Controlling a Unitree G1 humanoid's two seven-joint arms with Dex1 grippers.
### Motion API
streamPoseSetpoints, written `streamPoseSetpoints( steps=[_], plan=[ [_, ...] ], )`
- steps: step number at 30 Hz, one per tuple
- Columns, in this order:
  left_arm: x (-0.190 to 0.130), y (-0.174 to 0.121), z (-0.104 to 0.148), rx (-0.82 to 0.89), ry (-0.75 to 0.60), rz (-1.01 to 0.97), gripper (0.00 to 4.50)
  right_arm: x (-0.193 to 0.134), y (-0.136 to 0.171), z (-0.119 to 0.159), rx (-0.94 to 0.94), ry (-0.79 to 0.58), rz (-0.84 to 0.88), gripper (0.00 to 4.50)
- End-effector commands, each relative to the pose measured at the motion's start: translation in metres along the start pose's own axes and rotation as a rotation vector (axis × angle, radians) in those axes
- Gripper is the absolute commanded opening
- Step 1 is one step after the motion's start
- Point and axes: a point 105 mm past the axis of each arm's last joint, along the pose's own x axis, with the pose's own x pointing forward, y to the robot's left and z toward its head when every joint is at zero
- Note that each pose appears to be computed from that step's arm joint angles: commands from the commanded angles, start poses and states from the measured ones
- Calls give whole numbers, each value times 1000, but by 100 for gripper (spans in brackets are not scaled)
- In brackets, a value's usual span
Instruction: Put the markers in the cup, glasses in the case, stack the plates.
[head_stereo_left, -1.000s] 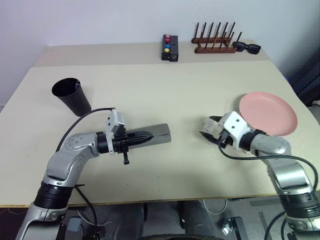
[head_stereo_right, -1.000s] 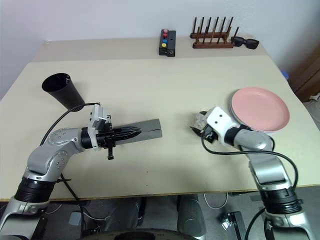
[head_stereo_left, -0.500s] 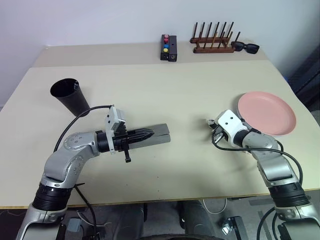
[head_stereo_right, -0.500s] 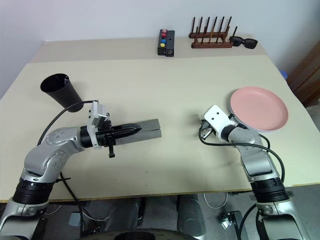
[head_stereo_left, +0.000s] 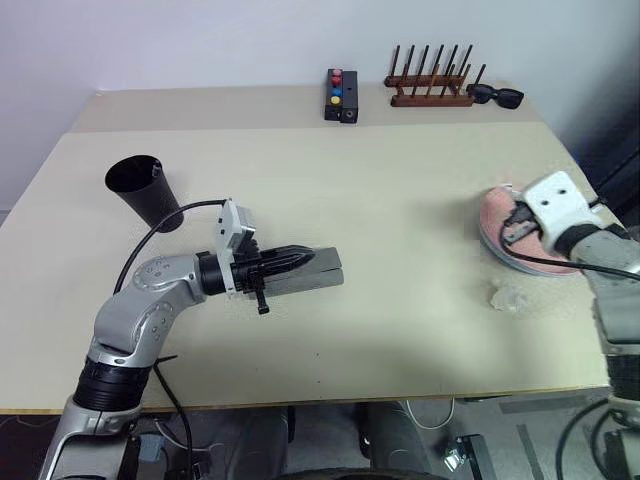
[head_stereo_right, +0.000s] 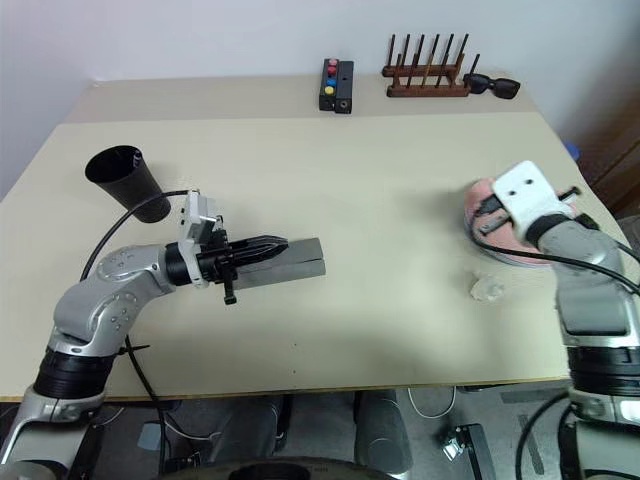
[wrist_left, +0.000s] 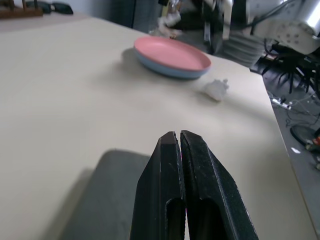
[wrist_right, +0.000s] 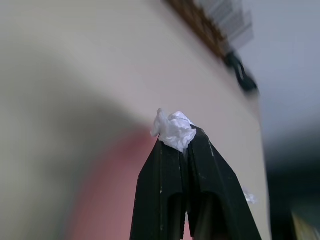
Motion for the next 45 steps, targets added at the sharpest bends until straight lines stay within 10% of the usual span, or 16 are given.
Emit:
streamPoseSetpoints(
  steps=[1,9,16,30,37,45],
  plan=[
    [5,-6,14,30,-35,-31,6,-1,-11,-7,13,11,-33,1],
    [6,-8,16,24,-36,-33,6,-8,-22,-12,-6,6,-60,337],
    [5,-4,9,12,-33,-42,6,-43,12,6,132,-153,213,337],
    [10,-9,10,6,-33,-85,6,-75,64,-55,243,90,416,337],
    [10,-10,12,1,-32,-88,6,-73,65,-55,243,78,427,3],
    [8,-7,8,0,-29,-78,6,-61,39,-1,227,-157,341,3]
  ],
)
